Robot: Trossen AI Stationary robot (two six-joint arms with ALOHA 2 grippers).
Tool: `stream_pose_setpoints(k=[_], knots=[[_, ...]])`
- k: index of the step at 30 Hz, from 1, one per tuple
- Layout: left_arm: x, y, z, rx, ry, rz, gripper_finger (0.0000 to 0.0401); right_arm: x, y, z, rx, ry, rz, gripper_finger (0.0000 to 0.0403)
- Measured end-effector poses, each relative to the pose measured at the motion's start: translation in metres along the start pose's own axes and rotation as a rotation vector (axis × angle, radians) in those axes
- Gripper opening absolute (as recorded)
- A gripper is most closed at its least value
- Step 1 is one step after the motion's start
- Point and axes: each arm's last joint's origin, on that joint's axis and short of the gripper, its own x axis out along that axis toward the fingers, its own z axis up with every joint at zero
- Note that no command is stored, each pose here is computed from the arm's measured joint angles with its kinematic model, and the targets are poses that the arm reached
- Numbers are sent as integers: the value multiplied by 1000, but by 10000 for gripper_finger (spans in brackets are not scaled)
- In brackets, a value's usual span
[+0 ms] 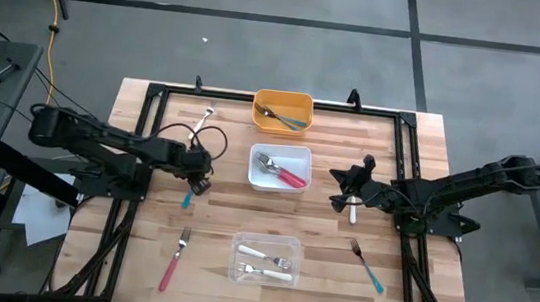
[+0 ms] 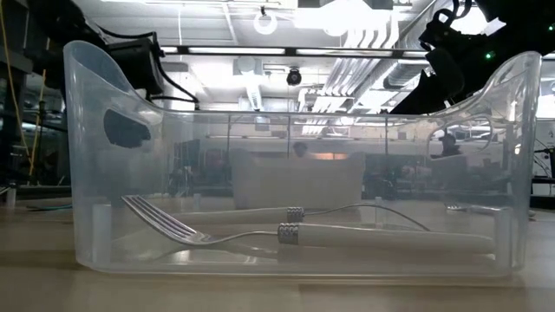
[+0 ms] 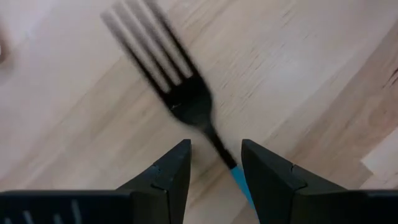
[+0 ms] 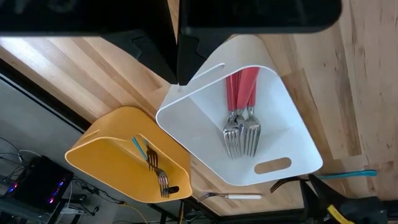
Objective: Sort silverware by color (type)
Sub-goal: Put the top left blue fork into the yellow bin
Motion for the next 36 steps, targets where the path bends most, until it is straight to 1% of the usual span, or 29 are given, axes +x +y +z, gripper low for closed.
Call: stream_pose_setpoints(k=[3,6,9,15,17,19,22,26,30,33,36], knots=[[3,-1,1,42,8,7,131,0,0,0,0,0,0,0],[3,-1,1,78,6,3,118,0,0,0,0,0,0,0],[3,-2,1,111,13,-17,89,0,0,0,-1,0,0,0],[3,-3,2,151,30,-51,15,0,0,0,-2,0,0,0],[1,-4,5,168,27,-54,9,0,0,0,-1,0,0,0],[-2,-5,9,192,30,-58,11,0,0,0,-1,0,0,0],[-11,-7,25,223,-11,-77,10,0,0,0,0,0,0,0],[-25,-3,49,263,-53,-59,7,0,0,0,0,0,0,0],[-48,2,85,300,-165,-60,6,0,0,0,-1,0,0,0],[-66,7,117,316,-249,-47,5,0,0,0,-2,0,0,0],[-80,12,151,331,-293,-21,5,0,0,0,-2,0,0,0]])
